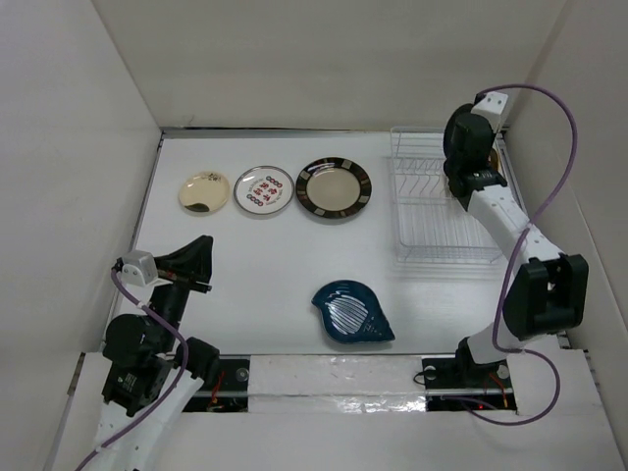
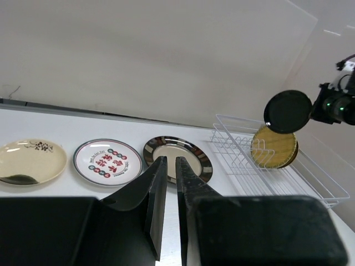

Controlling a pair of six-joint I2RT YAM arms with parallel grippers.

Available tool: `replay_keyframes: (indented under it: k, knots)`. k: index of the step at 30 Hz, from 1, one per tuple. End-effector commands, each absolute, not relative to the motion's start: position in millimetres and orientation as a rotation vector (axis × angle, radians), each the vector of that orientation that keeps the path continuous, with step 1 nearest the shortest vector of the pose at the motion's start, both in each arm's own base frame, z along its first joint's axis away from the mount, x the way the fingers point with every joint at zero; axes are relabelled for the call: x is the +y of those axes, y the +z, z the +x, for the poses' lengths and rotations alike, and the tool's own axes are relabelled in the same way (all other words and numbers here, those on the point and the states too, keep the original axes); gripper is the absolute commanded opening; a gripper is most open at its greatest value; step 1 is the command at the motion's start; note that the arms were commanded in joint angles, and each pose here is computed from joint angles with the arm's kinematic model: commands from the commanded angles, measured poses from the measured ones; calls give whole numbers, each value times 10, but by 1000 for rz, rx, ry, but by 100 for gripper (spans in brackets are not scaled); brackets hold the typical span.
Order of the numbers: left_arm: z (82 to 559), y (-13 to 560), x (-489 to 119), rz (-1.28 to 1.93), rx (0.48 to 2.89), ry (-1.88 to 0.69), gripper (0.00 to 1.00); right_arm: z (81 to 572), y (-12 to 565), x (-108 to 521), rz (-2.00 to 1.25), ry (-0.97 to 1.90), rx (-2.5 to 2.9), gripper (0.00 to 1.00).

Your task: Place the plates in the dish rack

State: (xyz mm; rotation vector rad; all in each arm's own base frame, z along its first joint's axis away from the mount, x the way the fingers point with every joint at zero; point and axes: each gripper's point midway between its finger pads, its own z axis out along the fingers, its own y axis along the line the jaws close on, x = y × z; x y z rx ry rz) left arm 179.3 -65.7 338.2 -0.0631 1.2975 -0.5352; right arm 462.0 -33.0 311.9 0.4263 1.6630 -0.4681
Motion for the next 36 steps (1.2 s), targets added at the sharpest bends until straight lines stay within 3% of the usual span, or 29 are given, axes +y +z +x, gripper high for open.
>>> replay_keyframes:
  k: [1,25,29,30,33,36]
  knots:
    - [1697,3548,-660,-52,1234,-571,10,4624,3182,-651,414,-708,1679,0]
    - [1695,3558,-653,-55,1231,-570,10,4885,1987,-657,321,-827,1917,0]
    - [1719,3534,-672,-52,1243,-570,10,4850,2031,-578,345,-776,1922,20]
    - [1725,3529,-678,-50,1246,-570,10,4866,2084,-533,342,-731,1918,31]
    - [1732,3524,-681,-50,1249,-569,10,4832,2312,-420,383,-593,1893,46]
    - [1746,3510,-687,-48,1257,-566,10,4738,2520,-199,388,-418,1878,54]
